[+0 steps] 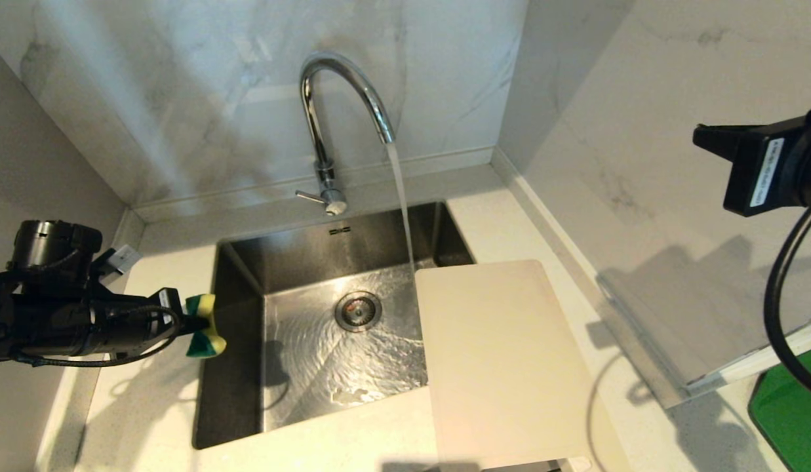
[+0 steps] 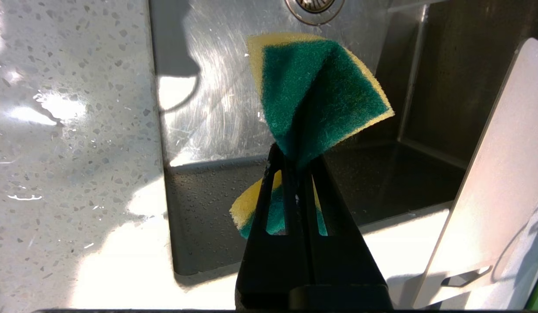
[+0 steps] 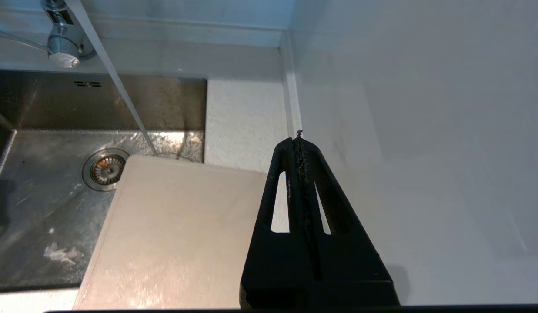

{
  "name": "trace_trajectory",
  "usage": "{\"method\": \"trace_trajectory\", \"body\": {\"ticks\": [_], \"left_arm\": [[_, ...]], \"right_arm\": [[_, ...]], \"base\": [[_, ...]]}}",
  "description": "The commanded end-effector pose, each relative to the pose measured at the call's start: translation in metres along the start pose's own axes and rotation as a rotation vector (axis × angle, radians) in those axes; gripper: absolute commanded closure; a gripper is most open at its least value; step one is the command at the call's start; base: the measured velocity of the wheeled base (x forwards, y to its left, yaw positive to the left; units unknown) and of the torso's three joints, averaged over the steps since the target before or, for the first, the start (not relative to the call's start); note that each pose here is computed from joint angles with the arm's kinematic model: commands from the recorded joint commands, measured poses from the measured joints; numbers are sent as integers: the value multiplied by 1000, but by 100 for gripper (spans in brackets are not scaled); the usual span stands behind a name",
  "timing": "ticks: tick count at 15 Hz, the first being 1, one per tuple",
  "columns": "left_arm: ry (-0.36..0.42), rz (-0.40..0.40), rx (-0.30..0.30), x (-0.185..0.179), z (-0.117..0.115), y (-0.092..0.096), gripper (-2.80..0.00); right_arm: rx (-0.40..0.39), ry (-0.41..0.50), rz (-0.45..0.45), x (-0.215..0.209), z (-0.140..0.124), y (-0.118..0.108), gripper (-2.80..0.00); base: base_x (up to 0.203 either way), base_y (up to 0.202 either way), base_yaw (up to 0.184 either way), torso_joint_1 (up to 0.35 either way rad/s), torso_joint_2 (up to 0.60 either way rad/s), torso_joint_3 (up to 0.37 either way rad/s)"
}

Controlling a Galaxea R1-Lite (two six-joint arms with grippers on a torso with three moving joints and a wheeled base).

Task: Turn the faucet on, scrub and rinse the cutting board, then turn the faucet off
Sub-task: Put down the cleaning cloth

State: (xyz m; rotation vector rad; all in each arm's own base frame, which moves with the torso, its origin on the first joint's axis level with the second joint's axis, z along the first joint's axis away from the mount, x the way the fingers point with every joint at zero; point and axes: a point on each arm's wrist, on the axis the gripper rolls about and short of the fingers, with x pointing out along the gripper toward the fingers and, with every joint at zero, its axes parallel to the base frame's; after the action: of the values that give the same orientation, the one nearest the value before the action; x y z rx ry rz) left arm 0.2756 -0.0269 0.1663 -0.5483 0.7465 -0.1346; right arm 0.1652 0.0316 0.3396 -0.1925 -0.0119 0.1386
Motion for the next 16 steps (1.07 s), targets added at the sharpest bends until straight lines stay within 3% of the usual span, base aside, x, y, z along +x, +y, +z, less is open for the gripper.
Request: {"method": "trace_trajectory", "body": {"ticks": [1, 16], "left_arm": [[3, 0, -4, 1, -1, 1, 0], [31, -2, -17, 6, -7, 0, 0]], "right_arm": [[6, -4, -47, -22, -8, -6, 0], [105, 123, -199, -121, -125, 9, 0]], "base": [[0, 0, 0, 0, 0, 0], [0, 0, 0, 0, 0, 0]]}}
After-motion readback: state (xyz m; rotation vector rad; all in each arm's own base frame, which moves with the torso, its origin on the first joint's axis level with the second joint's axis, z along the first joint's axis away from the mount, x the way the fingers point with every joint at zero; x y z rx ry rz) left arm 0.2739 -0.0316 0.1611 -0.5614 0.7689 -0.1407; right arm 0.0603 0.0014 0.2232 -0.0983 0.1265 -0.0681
